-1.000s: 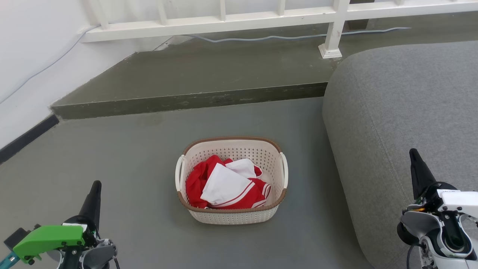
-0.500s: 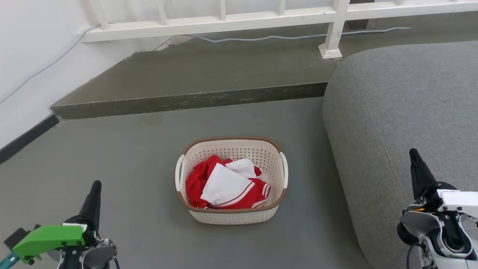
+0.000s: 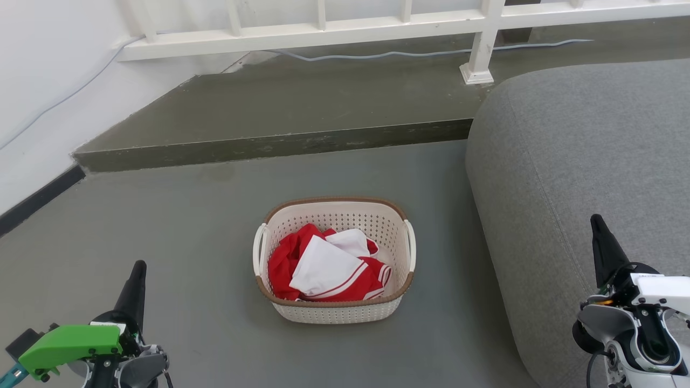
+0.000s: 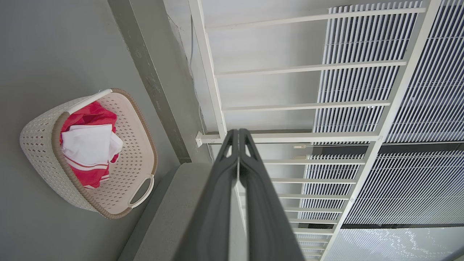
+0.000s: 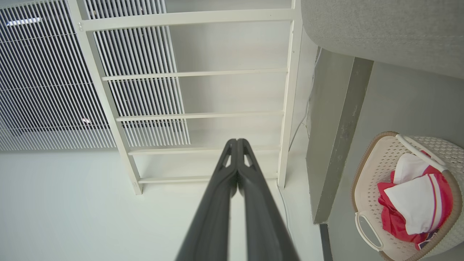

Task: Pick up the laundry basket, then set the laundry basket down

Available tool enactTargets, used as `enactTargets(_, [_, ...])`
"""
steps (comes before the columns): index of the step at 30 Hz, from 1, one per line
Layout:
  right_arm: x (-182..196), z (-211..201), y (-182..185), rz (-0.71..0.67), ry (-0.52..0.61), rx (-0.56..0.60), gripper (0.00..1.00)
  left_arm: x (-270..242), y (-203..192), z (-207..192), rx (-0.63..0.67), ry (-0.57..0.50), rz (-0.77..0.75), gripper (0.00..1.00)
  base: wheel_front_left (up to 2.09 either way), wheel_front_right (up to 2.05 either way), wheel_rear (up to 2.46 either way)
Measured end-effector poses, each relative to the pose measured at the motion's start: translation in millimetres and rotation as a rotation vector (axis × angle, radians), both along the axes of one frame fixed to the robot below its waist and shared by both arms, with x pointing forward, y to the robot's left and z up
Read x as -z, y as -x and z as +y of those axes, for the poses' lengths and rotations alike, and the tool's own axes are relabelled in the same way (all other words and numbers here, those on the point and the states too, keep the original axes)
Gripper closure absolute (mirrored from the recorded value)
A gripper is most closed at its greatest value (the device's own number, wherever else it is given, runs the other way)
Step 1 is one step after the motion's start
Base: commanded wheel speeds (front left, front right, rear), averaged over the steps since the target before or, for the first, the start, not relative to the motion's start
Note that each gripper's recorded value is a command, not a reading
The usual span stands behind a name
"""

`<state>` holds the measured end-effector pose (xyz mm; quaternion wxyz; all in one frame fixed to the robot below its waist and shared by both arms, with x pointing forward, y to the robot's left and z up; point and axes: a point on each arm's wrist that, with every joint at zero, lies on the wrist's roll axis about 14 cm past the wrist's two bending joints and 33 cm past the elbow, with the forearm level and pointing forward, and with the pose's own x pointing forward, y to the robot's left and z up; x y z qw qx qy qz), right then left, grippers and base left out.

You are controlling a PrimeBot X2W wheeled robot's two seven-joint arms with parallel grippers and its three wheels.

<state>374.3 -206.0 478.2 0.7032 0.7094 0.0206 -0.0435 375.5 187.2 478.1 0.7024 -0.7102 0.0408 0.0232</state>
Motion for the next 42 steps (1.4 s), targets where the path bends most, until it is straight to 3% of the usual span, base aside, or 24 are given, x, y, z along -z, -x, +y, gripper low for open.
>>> enactTargets(42, [0.0,-0.3,0.0,0.000,-0.001,0.002,1.00,0.0,0.0,0.0,0.000,0.000,0.000,1.00,0.00,0.00,0.00])
